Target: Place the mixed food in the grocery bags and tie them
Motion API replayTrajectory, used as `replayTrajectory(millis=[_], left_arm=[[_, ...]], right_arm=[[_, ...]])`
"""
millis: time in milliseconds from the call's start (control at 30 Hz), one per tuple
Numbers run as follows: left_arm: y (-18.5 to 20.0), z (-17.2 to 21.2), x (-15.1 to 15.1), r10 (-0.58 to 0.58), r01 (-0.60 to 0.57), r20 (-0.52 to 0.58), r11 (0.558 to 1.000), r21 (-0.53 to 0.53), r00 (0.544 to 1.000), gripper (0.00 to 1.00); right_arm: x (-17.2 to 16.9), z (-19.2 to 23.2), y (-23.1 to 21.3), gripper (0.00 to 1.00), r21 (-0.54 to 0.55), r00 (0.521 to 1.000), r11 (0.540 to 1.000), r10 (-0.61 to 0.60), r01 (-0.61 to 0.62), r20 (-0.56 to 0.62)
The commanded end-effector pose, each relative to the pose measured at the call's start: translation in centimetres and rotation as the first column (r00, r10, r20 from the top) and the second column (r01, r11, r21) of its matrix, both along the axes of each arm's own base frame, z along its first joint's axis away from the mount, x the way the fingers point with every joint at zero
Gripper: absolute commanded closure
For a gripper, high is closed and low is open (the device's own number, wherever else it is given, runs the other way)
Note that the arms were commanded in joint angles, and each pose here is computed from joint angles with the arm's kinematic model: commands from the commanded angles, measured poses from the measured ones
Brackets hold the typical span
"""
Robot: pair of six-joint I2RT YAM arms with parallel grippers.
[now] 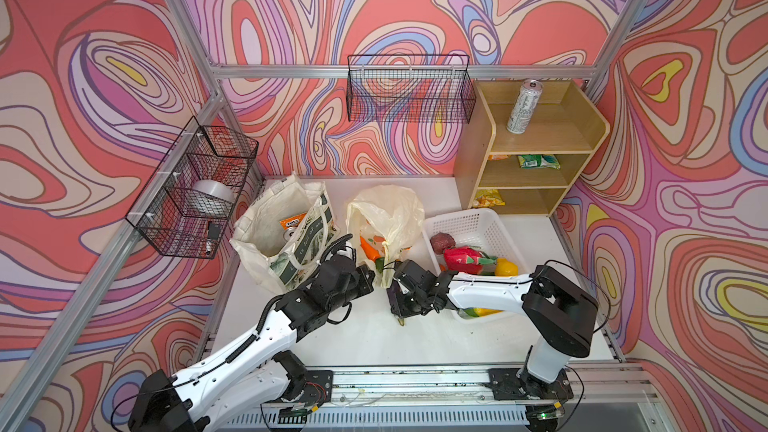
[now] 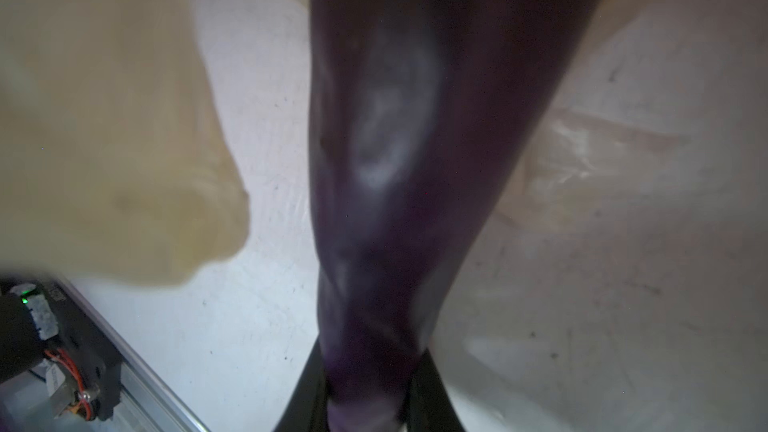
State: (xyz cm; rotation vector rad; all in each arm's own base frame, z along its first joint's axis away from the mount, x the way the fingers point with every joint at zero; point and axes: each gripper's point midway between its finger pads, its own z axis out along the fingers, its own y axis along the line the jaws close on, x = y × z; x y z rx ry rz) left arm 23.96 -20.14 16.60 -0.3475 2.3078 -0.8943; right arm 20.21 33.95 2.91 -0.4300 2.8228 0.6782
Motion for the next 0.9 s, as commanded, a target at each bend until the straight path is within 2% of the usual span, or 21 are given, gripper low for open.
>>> replayTrajectory(millis=[0,200,367,400,467,500,533,700,867], left_arm=[[-0.2,0.1,0.0,-0.003,0.003,0.005,1.0,-0.012,1.0,1.0],[-0.1,0.1,-0.1,-0.003,0.003,0.005,1.0,-0.011,1.0,1.0],[-0.4,0.0,-0.1,-0.01,0.01,-0.001,1.0,-0.017,1.0,1.0],[-0.5,-0.1,-0.1,-0.012,0.012,-0.003,1.0,-0.018,1.0,1.0],[-0.7,-0.1,0.0,-0.015,0.015,-0.006,1.0,-0.025,1.0,1.0],[-0.8,-0.1,0.1,-0.016,0.016,-0.006,0.999,-0.028,1.0,1.0],[-0.8,-0.1,0.0,-0.019,0.018,-0.008,0.999,-0.028,1.0,1.0],[-0.7,0.0,0.2,-0.009,0.009,0.002,0.999,-0.031,1.0,1.0],[-0.9,-0.5,0.3,-0.008,0.008,-0.007,1.0,-0.03,1.0,1.0]], right_arm=[[1.1,1.5,0.6,0.93,0.015,0.999,1.0,-0.02,0.019,0.051],[3.1,6.4,1.8,0.95,0.065,0.988,0.998,-0.016,0.006,0.154],[8.1,8.5,2.5,0.92,0.091,0.976,0.995,-0.057,0.039,0.21],[9.7,8.9,2.5,0.77,0.109,0.972,0.993,-0.078,0.055,0.221],[12.0,7.3,2.3,0.39,0.084,0.976,0.994,-0.091,0.075,0.197],[12.5,6.9,2.3,0.3,0.091,0.981,0.993,-0.083,0.068,0.175],[12.4,7.0,2.4,0.26,0.106,0.984,0.993,-0.07,0.053,0.161],[9.0,9.3,1.1,0.23,0.172,0.99,0.985,-0.021,-0.003,0.139],[5.8,11.7,-1.7,0.28,0.207,0.99,0.978,-0.031,0.002,0.135]])
